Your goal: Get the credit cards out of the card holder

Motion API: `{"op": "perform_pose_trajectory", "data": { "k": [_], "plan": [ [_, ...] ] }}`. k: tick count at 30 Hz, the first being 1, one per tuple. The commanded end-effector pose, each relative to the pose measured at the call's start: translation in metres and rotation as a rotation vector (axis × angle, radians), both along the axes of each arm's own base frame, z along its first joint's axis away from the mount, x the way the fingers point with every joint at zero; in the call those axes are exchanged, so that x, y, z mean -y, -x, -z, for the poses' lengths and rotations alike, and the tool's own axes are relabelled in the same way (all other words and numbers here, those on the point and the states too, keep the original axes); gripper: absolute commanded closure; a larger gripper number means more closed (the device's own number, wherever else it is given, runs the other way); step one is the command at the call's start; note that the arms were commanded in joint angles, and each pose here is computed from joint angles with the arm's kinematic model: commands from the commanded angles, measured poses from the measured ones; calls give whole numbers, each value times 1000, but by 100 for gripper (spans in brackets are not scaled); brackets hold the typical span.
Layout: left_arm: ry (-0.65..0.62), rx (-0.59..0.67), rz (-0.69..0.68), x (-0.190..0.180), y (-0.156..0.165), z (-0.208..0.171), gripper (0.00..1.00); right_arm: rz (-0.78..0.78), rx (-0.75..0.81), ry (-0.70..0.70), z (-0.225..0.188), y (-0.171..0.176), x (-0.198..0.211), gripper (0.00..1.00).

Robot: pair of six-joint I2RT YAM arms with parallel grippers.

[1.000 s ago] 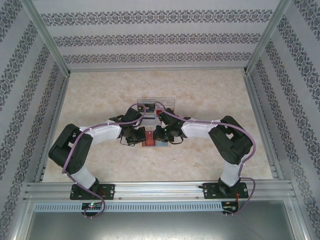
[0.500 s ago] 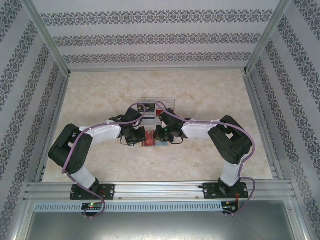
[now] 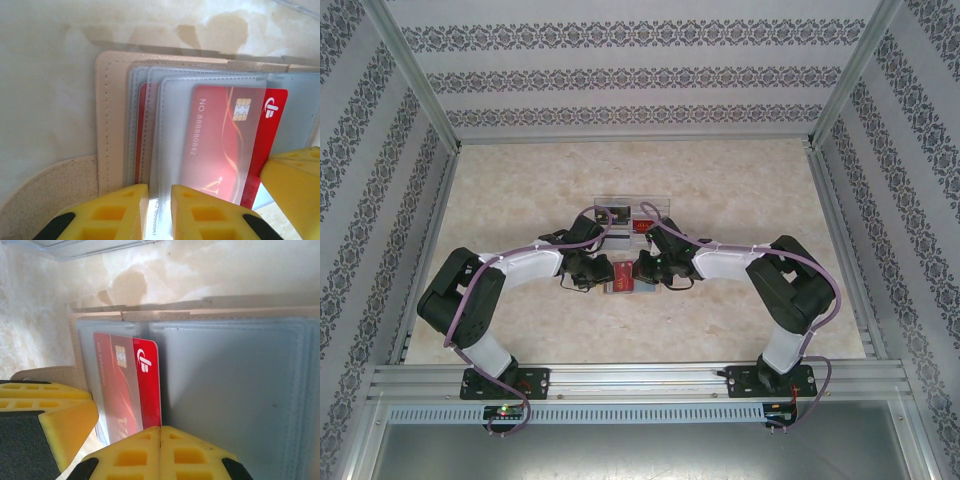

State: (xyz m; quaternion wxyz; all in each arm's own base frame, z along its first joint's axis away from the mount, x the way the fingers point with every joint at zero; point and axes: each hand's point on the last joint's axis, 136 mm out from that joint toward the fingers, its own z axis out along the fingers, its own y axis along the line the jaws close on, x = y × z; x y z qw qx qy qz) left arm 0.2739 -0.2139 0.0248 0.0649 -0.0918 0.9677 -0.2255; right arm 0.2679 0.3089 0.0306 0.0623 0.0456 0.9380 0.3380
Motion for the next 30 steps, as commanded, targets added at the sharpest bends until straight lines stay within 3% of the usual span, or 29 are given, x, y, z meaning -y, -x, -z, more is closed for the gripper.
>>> {"op": "perform_pose_trajectory", "data": {
  "k": [1, 7, 10, 21, 24, 27, 30],
  "plan": [
    [-78, -51, -21, -16, 9, 11, 78, -3, 4, 8, -3, 1, 7, 100],
    [-81, -60, -17, -15, 10, 14, 86, -12, -9, -2, 1, 1, 5, 99],
    [-83, -69, -15, -16, 11, 16, 87, -23, -8, -9, 1, 0, -1, 87],
    [-77, -76, -13, -14, 12, 19, 88, -39, -17, -15, 7, -3, -12, 80],
    [-77, -75, -10, -14, 12, 18, 88, -38, -29, -20, 9, -1, -13, 81],
    [-77, -77, -12, -14, 12, 18, 88, -35, -34, -14, 11, 0, -11, 97],
    [-79, -76, -12, -14, 12, 18, 88, -30, -29, 1, 11, 1, -4, 100]
  ]
}}
